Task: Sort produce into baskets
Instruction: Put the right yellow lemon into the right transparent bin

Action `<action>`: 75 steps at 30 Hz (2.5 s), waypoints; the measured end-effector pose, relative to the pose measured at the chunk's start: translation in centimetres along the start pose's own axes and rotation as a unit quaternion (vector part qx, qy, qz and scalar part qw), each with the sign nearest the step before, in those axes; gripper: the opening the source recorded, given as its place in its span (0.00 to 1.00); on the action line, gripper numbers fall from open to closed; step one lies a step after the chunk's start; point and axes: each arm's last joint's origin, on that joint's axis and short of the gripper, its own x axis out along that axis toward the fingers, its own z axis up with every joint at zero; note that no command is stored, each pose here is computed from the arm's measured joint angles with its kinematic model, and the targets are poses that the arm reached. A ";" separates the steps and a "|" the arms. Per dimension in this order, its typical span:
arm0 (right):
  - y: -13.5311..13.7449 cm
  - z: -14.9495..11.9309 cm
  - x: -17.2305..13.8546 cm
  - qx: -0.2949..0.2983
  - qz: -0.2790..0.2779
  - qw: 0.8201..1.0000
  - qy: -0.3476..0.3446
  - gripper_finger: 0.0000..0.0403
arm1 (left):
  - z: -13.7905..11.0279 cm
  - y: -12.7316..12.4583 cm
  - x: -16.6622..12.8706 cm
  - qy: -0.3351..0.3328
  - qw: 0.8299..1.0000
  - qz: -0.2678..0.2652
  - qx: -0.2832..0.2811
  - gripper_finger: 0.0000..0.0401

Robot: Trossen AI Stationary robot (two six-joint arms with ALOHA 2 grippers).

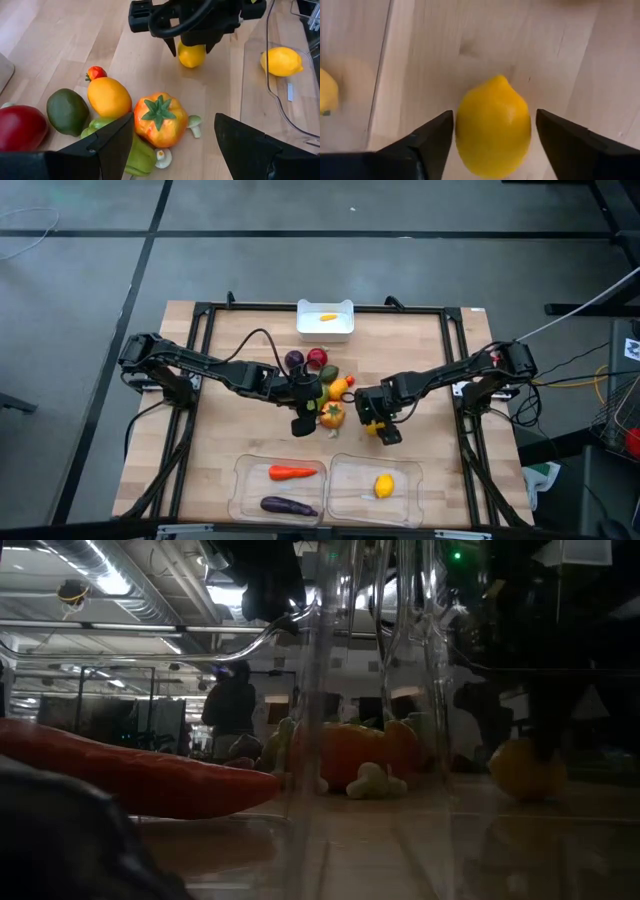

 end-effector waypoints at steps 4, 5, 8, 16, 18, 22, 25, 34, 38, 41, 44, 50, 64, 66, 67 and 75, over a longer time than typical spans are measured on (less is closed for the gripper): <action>0.0 0.0 0.2 -0.011 0.000 1.000 0.006 0.58 | 0.0 0.0 0.0 0.000 1.000 0.000 0.000 0.68; 0.0 0.0 0.2 -0.011 0.000 1.000 0.005 0.55 | 0.0 0.0 0.0 0.000 1.000 0.000 0.000 0.68; 0.0 0.0 0.2 -0.012 0.000 1.000 0.003 0.50 | 0.0 0.0 0.0 0.000 1.000 0.000 0.000 0.68; 0.1 1.0 -1.0 -0.013 -0.007 1.000 0.008 0.52 | 0.0 0.0 0.0 0.000 1.000 0.000 0.000 0.68; 0.3 1.5 -1.8 -0.012 -0.007 1.000 0.014 0.52 | 0.0 0.0 0.0 0.000 1.000 0.000 0.000 0.68; 0.7 2.6 -3.7 -0.012 -0.007 1.000 0.011 0.51 | 0.0 0.0 0.0 0.000 1.000 0.000 0.000 0.68; 1.0 3.5 -5.4 -0.013 -0.006 1.000 0.007 0.51 | 0.0 0.0 0.0 0.000 1.000 0.000 0.000 0.68; 2.3 5.6 -10.3 0.028 0.038 0.999 -0.023 0.51 | 0.0 0.0 0.0 0.000 1.000 0.000 0.002 0.68; 3.7 6.2 -10.9 0.063 0.072 0.995 -0.034 0.51 | 0.0 0.0 0.0 0.000 1.000 0.000 0.000 0.68; 5.5 6.3 -10.6 0.061 0.080 0.994 -0.030 0.51 | 0.0 0.0 0.0 0.000 1.000 0.000 0.000 0.68; 7.7 6.1 -10.2 0.056 0.090 0.994 -0.020 0.51 | 0.0 0.0 0.0 0.000 1.000 0.000 0.001 0.68; 12.1 5.2 -9.4 0.051 0.073 0.996 -0.001 0.51 | 0.0 0.0 0.0 0.000 1.000 0.000 0.000 0.68; 19.4 3.0 -6.1 -0.007 0.002 1.000 0.018 0.51 | 0.0 0.0 0.0 0.000 1.000 0.000 0.001 0.68; 19.8 3.0 -5.3 -0.011 -0.001 1.000 0.023 0.51 | 0.0 0.0 0.0 0.000 1.000 0.000 0.000 0.68; 20.0 3.0 -4.9 -0.014 -0.003 0.999 0.029 0.51 | 0.0 0.0 0.0 0.000 1.000 0.000 0.000 0.68; 20.1 3.3 -2.3 -0.012 -0.019 0.998 0.063 0.51 | 0.0 0.0 0.0 -0.001 1.000 0.000 0.005 0.68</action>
